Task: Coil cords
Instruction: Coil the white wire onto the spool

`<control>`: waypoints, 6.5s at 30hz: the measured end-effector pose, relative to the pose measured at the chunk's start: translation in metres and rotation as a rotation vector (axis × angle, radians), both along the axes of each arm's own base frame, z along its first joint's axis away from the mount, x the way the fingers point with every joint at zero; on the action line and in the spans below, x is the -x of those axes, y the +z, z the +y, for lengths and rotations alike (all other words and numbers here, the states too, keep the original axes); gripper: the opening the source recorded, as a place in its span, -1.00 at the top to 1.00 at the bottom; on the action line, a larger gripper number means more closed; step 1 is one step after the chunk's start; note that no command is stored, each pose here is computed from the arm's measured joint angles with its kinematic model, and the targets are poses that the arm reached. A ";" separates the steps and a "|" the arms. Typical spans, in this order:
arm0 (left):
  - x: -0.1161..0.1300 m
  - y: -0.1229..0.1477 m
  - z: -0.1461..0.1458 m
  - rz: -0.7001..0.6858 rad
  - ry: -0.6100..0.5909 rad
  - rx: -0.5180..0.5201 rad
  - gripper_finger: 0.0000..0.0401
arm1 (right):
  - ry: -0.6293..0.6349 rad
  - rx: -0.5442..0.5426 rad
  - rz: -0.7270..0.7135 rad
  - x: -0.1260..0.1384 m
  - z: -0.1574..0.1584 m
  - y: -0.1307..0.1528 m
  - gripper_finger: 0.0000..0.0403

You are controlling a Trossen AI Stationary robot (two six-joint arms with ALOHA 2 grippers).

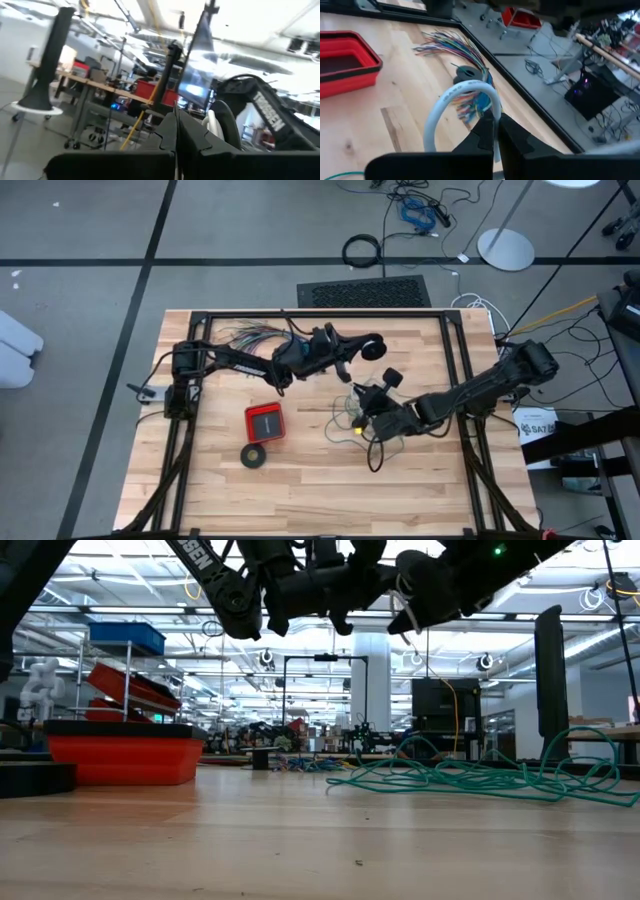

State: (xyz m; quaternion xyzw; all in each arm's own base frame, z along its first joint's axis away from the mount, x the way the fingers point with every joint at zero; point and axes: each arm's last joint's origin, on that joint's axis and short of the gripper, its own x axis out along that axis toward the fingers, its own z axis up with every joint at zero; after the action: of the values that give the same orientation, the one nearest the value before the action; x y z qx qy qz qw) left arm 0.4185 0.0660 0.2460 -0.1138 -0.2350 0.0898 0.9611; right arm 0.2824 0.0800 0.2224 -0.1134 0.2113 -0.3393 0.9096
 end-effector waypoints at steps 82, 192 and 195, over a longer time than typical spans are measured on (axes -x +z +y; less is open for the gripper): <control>-0.004 -0.004 -0.017 0.104 0.058 -0.280 0.96 | -0.162 0.319 -0.107 0.043 0.053 -0.048 0.71; 0.036 -0.027 0.000 0.173 0.112 -0.384 0.96 | -0.135 -0.308 -0.240 -0.020 -0.051 -0.032 1.00; 0.033 -0.034 0.000 0.197 0.130 -0.433 0.96 | -0.129 -0.294 -0.192 -0.027 -0.049 -0.019 1.00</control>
State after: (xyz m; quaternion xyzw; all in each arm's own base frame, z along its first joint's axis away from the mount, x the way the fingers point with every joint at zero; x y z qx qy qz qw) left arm 0.3853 0.0658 0.2118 0.1194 -0.1605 0.1098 0.9736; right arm 0.3090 0.0308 0.2033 0.0672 0.1776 -0.3717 0.9087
